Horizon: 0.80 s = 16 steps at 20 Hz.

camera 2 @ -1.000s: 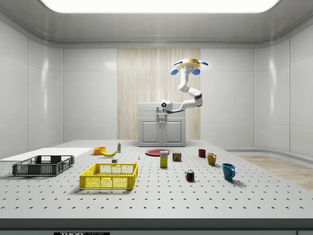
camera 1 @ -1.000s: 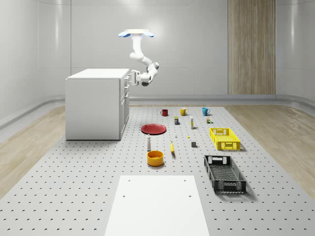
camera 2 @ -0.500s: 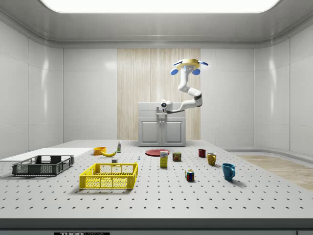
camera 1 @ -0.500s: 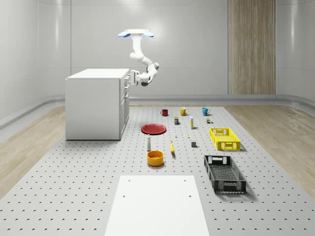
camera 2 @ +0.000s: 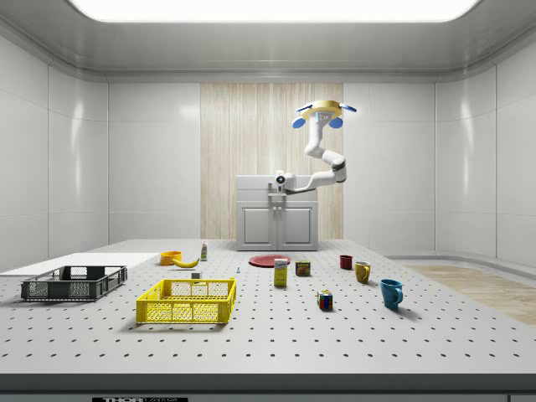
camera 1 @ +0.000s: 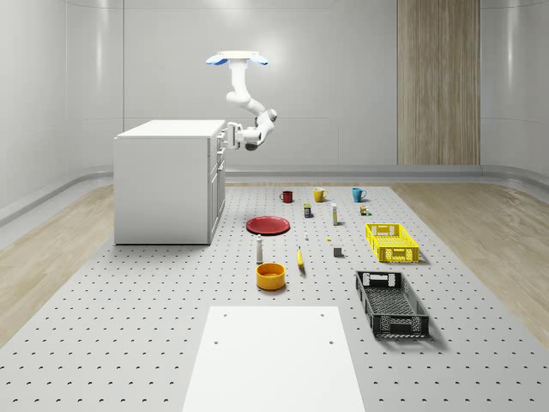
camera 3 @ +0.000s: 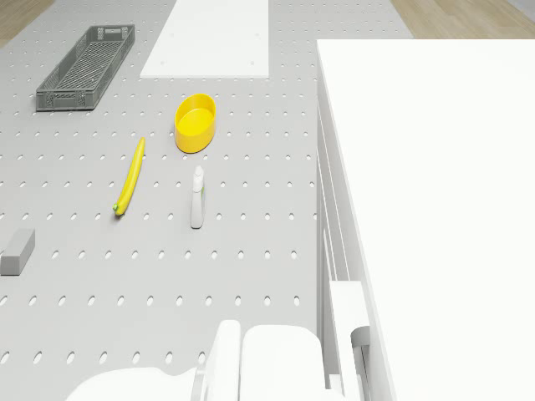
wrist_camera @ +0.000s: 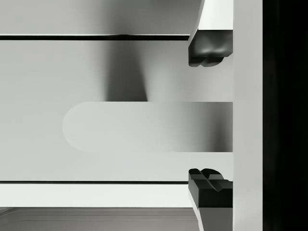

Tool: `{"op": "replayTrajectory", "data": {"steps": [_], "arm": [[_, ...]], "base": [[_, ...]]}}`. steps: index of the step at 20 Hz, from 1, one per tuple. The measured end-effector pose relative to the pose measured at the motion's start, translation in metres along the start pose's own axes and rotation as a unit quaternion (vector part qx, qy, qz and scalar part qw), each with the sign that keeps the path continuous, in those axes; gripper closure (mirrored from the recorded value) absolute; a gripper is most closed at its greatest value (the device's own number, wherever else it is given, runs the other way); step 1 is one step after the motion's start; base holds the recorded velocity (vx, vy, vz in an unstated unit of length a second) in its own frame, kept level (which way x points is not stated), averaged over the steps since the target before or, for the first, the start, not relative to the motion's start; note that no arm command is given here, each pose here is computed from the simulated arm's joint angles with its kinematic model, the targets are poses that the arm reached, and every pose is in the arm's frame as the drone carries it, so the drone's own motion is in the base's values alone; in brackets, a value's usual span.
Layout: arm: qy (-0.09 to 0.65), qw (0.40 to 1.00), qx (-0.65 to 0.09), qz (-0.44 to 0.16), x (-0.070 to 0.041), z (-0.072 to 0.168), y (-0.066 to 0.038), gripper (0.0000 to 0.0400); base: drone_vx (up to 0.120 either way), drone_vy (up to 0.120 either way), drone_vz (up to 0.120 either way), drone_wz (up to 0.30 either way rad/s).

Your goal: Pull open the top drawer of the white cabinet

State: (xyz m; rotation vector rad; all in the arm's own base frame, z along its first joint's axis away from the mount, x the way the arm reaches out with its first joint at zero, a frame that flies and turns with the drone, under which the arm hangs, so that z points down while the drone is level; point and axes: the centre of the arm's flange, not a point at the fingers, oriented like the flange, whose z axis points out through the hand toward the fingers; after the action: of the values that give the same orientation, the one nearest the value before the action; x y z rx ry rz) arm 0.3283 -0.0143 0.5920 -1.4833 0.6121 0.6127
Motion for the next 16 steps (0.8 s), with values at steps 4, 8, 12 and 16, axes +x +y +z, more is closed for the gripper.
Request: {"op": "replayTrajectory", "data": {"steps": [4, 8, 12, 16], "arm": [[0.000, 1.000, 0.000, 0.000, 0.0000, 0.0003, 0.0000, 0.0089], [0.000, 1.000, 0.000, 0.000, 0.0000, 0.0004, 0.0000, 0.0089], [0.000, 1.000, 0.000, 0.000, 0.0000, 0.0005, 0.0000, 0.0089], [0.000, 1.000, 0.000, 0.000, 0.0016, 0.0005, 0.0017, 0.0089]], "base": [[0.000, 0.000, 0.000, 0.000], [0.000, 0.000, 0.000, 0.000], [0.000, 0.000, 0.000, 0.000], [0.000, 0.000, 0.000, 0.000]]}}
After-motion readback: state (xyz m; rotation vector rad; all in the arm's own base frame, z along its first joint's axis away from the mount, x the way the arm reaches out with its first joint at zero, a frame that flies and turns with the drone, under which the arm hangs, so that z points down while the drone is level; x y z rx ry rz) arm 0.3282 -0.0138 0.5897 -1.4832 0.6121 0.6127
